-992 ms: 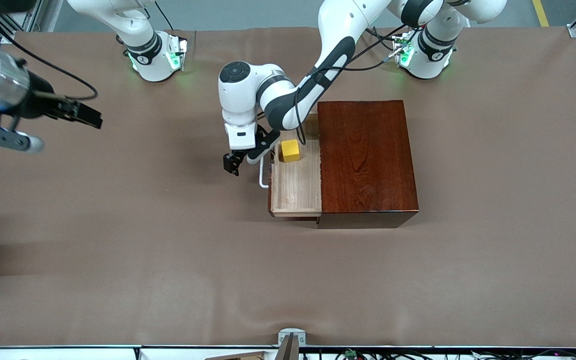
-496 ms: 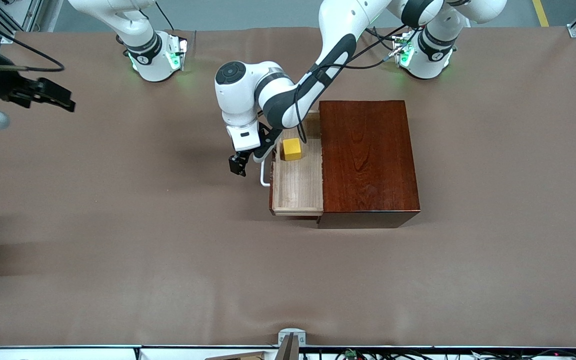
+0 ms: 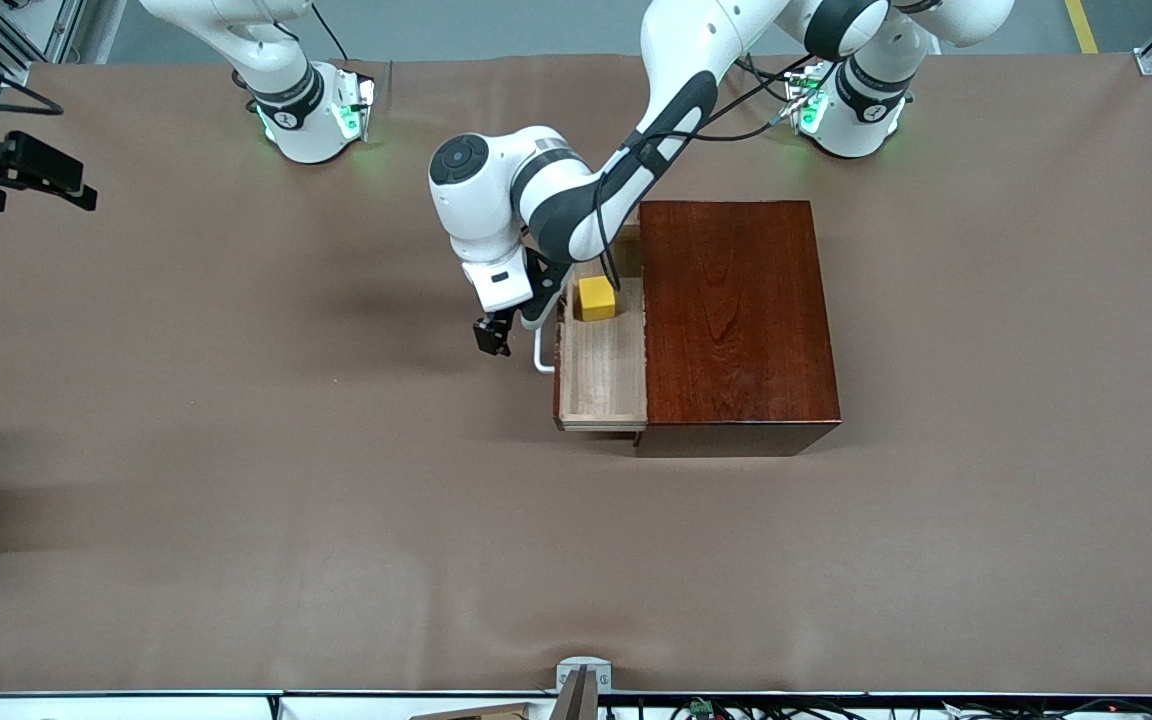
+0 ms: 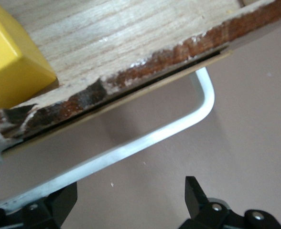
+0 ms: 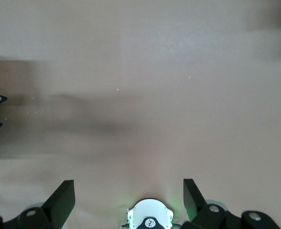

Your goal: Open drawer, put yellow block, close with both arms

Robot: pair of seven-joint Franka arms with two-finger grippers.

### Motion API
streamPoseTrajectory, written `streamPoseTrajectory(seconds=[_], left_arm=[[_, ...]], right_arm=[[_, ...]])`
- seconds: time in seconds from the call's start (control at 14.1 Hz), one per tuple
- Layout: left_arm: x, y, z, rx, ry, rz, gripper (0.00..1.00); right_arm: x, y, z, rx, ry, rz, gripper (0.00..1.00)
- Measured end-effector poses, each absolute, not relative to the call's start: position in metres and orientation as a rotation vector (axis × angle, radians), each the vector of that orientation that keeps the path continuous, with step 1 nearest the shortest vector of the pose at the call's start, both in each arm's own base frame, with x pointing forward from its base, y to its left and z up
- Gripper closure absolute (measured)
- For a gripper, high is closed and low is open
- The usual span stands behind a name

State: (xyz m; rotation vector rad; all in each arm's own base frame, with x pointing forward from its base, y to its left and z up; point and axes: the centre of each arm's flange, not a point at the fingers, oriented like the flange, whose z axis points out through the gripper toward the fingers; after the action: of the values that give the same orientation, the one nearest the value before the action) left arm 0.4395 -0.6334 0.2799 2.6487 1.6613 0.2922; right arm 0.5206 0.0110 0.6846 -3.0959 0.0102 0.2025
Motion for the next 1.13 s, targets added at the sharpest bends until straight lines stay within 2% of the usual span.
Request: streamPoseTrajectory(seconds=[1.13], left_arm=[[0.459,-0.562,0.255,2.839,2.022,0.386,0.0]], right_arm=[[0.517,-0.007,0.69,-3.091,-0.017,0.181,0.0]])
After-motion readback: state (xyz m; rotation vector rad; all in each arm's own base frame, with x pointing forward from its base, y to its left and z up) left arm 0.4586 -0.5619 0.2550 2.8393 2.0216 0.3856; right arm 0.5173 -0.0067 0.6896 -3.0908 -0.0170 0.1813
